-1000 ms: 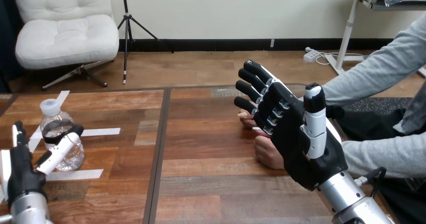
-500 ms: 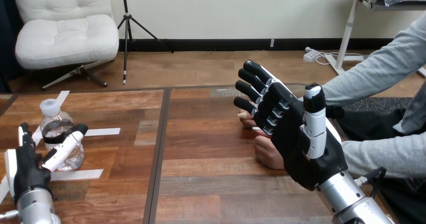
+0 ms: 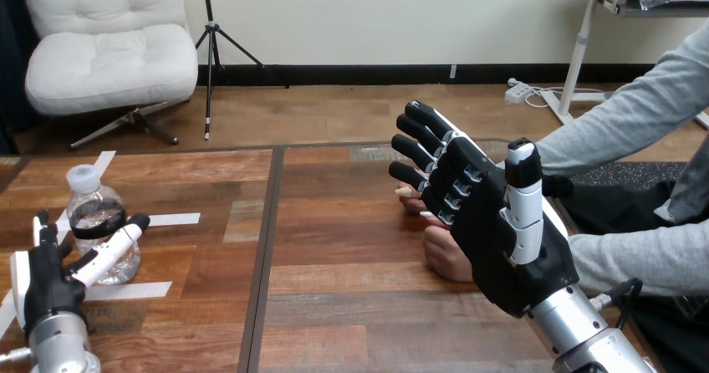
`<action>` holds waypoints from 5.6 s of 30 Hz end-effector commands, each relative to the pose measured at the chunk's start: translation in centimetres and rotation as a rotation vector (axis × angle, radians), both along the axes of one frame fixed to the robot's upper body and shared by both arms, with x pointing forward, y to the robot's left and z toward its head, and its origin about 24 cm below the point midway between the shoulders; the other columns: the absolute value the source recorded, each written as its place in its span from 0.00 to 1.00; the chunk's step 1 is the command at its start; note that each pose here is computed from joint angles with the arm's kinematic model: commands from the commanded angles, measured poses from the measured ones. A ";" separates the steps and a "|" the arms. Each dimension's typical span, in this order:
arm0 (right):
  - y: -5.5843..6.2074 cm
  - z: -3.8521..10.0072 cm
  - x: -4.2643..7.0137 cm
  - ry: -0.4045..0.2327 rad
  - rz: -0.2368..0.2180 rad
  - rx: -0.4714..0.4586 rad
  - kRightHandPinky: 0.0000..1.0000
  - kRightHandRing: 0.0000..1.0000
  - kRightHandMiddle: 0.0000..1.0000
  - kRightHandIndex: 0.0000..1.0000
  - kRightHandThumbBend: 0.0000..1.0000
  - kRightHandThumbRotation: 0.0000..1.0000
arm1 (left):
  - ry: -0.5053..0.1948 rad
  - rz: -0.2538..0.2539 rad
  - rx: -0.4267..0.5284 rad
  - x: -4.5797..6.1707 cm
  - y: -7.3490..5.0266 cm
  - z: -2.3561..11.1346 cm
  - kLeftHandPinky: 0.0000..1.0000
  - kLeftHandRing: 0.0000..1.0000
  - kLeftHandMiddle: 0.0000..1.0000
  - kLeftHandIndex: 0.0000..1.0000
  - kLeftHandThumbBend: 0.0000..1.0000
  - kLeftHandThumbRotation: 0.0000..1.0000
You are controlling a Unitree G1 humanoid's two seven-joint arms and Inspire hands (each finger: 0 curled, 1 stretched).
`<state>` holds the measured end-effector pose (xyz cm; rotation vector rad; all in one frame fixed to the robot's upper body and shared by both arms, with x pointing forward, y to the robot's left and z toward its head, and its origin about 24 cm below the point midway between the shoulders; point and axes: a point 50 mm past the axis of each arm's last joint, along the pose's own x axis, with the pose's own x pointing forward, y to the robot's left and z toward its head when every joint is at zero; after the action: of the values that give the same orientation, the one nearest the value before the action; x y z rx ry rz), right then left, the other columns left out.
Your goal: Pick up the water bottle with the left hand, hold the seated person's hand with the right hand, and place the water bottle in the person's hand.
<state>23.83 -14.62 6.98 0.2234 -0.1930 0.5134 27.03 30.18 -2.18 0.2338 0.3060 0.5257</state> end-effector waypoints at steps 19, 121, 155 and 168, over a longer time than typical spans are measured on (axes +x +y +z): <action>-0.2 2.0 0.6 -0.088 0.003 -0.001 0.93 0.96 0.96 0.93 0.89 1.00 | -0.048 -0.043 0.004 3.9 0.2 3.6 0.89 0.96 1.00 1.00 0.94 0.35; 0.0 2.4 -0.1 -0.101 0.009 0.015 0.93 0.96 0.95 0.93 0.91 1.00 | 0.139 -0.016 -0.070 6.4 -0.9 4.5 0.97 0.99 1.00 1.00 0.80 0.02; -0.1 2.6 -0.2 -0.112 0.017 0.019 0.93 0.97 0.96 0.94 0.91 1.00 | 0.106 0.104 0.125 6.3 -1.3 4.8 0.36 0.43 0.49 0.50 0.73 0.00; 0.0 2.6 -0.1 -0.107 0.014 0.021 0.93 0.96 0.96 0.94 0.92 1.00 | 0.097 0.091 0.124 6.2 -1.1 4.8 0.33 0.40 0.46 0.48 0.74 0.00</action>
<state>23.49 -14.51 7.80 0.2243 -0.2208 0.5313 31.90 29.29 0.77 0.3717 0.4650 0.6418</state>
